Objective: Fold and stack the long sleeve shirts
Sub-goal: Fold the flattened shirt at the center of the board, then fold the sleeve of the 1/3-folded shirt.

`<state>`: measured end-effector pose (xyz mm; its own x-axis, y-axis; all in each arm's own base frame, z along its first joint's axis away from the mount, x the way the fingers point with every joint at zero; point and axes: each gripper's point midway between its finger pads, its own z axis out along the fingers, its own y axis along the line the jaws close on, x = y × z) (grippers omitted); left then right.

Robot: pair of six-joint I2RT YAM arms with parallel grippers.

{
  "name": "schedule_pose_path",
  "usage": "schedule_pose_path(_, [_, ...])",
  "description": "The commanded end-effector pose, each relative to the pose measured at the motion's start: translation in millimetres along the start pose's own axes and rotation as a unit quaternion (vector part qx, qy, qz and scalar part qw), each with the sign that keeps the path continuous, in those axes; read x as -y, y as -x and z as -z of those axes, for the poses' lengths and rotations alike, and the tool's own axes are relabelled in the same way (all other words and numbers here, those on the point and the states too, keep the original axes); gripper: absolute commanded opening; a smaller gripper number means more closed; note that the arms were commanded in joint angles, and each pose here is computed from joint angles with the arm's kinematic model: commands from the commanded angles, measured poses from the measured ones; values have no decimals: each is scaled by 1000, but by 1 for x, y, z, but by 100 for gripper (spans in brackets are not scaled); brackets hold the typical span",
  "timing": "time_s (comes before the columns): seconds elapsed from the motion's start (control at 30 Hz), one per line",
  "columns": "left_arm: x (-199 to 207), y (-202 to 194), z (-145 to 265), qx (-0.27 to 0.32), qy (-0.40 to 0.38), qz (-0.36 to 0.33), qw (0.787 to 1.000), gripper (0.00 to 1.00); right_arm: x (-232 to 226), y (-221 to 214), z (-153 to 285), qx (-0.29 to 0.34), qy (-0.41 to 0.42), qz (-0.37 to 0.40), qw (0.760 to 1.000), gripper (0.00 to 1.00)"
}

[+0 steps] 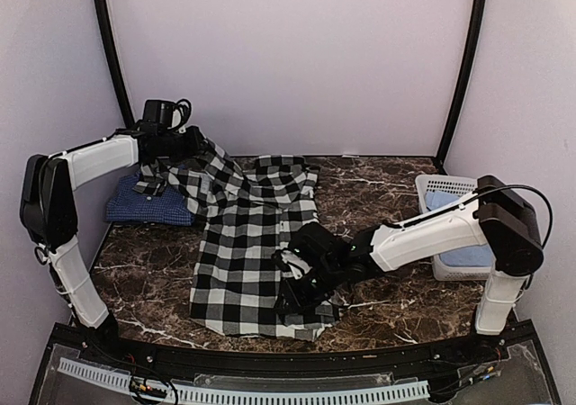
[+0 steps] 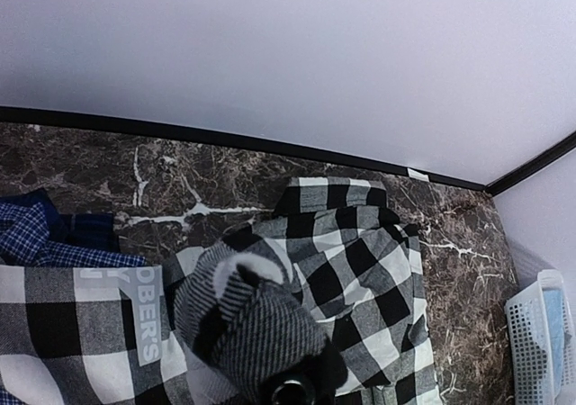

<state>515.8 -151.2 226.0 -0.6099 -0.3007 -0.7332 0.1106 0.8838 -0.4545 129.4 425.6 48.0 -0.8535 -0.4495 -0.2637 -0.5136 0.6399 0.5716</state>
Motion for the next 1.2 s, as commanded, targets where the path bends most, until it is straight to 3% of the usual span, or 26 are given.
schedule_pose_path(0.0, [24,-6,12,-10,-60,-12,998,0,-23,25,25,38,32,27,998,41])
schedule_pose_path(0.07, [37,-14,15,-22,-87,-28,996,0,-29,37,41,59,33,38,997,52])
schedule_pose_path(0.27, [89,-58,24,-86,-190,-85,974,0,-4,88,111,175,-29,21,984,66])
schedule_pose_path(0.43, [135,-113,30,-151,-256,-134,945,1,45,125,181,303,-105,-32,947,73])
schedule_pose_path(0.6, [170,-175,39,-223,-312,-159,910,1,74,148,234,399,-117,-62,907,86])
schedule_pose_path(0.73, [188,-218,44,-276,-331,-175,885,1,89,159,252,431,-144,-71,888,99])
schedule_pose_path(0.9, [196,-272,50,-349,-339,-187,853,1,97,163,260,442,-160,-73,879,99])
schedule_pose_path(1.17, [212,-314,73,-404,-355,-206,817,2,106,159,259,442,-168,-83,877,99])
